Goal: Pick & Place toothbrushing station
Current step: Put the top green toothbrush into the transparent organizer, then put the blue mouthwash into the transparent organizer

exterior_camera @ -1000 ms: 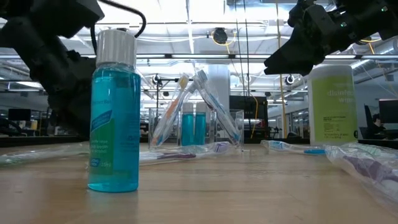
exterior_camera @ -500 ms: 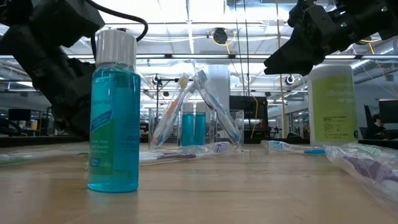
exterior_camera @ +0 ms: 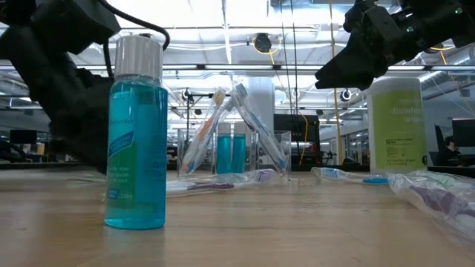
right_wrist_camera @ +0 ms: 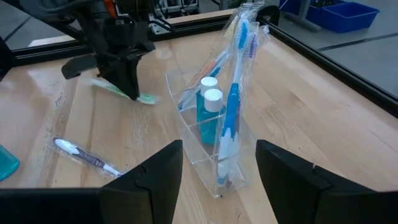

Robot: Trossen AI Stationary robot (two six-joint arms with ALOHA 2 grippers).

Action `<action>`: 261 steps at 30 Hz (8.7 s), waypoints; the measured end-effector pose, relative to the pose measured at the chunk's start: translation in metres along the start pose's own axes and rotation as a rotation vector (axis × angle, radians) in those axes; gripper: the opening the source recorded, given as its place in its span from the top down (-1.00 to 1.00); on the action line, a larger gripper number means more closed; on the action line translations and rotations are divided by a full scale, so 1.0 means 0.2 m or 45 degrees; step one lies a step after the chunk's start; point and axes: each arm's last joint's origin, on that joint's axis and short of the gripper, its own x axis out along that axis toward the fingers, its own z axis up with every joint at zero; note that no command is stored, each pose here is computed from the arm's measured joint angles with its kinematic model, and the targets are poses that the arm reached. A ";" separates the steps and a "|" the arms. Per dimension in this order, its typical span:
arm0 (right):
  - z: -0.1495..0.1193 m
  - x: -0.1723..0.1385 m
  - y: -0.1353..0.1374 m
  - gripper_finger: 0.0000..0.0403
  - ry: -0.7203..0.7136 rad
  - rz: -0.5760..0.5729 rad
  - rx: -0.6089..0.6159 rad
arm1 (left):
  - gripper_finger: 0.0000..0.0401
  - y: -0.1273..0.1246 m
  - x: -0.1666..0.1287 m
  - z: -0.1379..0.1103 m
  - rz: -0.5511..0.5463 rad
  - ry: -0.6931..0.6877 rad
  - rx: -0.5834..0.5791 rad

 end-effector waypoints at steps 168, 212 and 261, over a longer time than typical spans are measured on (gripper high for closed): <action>0.04 -0.02 0.06 0.03 -0.113 0.100 0.150 | -0.16 -0.68 -0.03 -0.13 -0.840 -0.373 1.180; 0.04 -0.02 0.06 0.03 -0.115 0.099 0.145 | 0.41 -0.61 -0.16 0.23 -0.731 -0.605 0.881; 0.05 -0.01 0.07 0.03 -0.153 0.099 0.060 | 0.41 -0.18 0.12 0.71 -0.209 -0.506 0.712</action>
